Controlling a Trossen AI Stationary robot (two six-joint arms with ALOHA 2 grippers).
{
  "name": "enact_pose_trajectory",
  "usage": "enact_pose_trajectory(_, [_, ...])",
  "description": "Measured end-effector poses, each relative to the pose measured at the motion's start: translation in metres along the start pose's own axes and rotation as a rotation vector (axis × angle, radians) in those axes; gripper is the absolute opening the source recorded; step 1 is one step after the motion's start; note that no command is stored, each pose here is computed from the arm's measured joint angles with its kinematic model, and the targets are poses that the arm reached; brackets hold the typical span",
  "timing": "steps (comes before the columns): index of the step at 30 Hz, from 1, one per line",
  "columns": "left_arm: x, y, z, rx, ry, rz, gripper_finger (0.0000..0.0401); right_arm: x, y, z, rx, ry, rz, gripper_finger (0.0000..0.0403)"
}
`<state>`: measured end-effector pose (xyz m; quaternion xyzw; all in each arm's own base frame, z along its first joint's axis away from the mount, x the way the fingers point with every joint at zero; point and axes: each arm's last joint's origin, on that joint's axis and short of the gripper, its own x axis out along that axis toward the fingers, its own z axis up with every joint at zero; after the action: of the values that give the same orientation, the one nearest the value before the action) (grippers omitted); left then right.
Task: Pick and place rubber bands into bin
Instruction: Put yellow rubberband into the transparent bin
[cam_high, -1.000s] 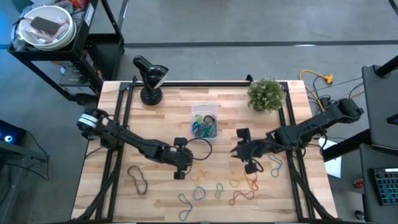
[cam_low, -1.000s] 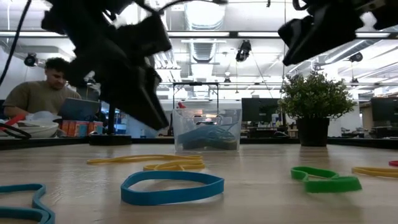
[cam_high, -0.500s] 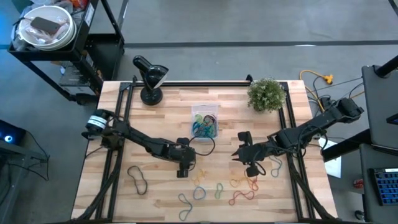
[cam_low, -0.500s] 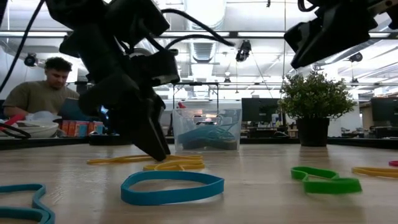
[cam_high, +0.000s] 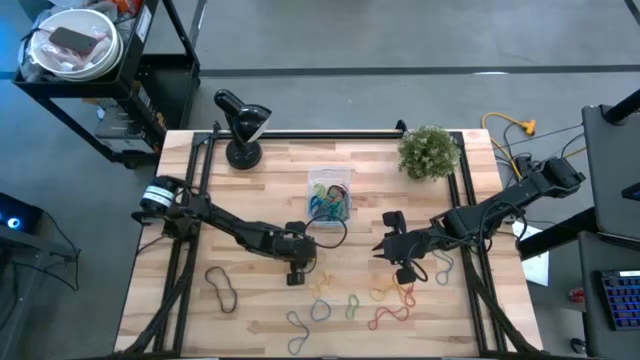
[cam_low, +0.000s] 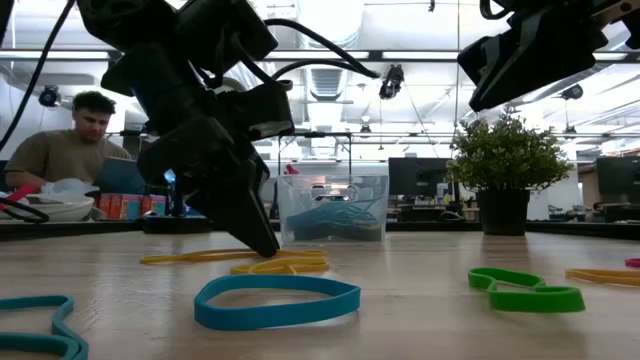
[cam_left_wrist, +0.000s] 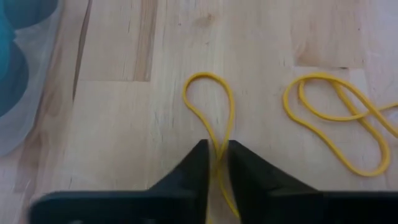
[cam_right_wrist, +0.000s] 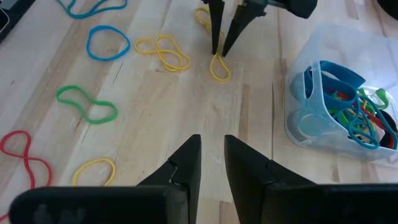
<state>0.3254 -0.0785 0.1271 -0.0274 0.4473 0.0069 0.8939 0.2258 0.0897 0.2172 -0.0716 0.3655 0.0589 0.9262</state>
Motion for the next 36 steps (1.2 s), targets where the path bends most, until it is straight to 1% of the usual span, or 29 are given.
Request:
enact_pose_trajectory(2, [0.000, 0.000, 0.000, 0.005, 0.000, -0.001, 0.0011, 0.000, 0.000, 0.000, 0.001, 0.000, 0.000, 0.0065])
enact_pose_trajectory(3, [0.000, 0.000, 0.000, 0.006, 0.001, -0.001, 0.0006, 0.000, 0.000, 0.000, 0.004, 0.000, 0.000, 0.0065])
enact_pose_trajectory(10, [-0.004, -0.002, 0.000, 0.033, -0.002, 0.003, 0.0001, 0.000, 0.000, 0.000, 0.004, 0.002, 0.000, 0.0065])
enact_pose_trajectory(14, [-0.014, -0.004, -0.001, 0.053, 0.003, 0.022, 0.0000, 0.000, 0.000, -0.001, 0.002, 0.004, -0.001, 0.0064])
enact_pose_trajectory(21, [-0.044, -0.011, 0.012, 0.104, -0.107, 0.096, 0.0000, 0.001, 0.000, -0.002, -0.001, 0.006, -0.001, 0.0065])
enact_pose_trajectory(24, [-0.057, -0.015, 0.018, 0.151, -0.169, 0.156, 0.0000, 0.001, 0.000, -0.002, -0.002, 0.007, -0.002, 0.0063])
enact_pose_trajectory(28, [-0.074, -0.017, 0.027, 0.213, -0.248, 0.270, 0.0000, 0.001, 0.000, -0.002, -0.002, 0.008, -0.002, 0.0060])
enact_pose_trajectory(32, [-0.086, -0.018, 0.039, 0.282, -0.302, 0.395, 0.0000, 0.001, 0.000, -0.002, -0.002, 0.007, -0.002, 0.0059])
enact_pose_trajectory(36, [-0.094, -0.018, 0.051, 0.355, -0.331, 0.497, 0.0000, 0.001, 0.000, -0.002, -0.002, 0.007, -0.003, 0.0058])
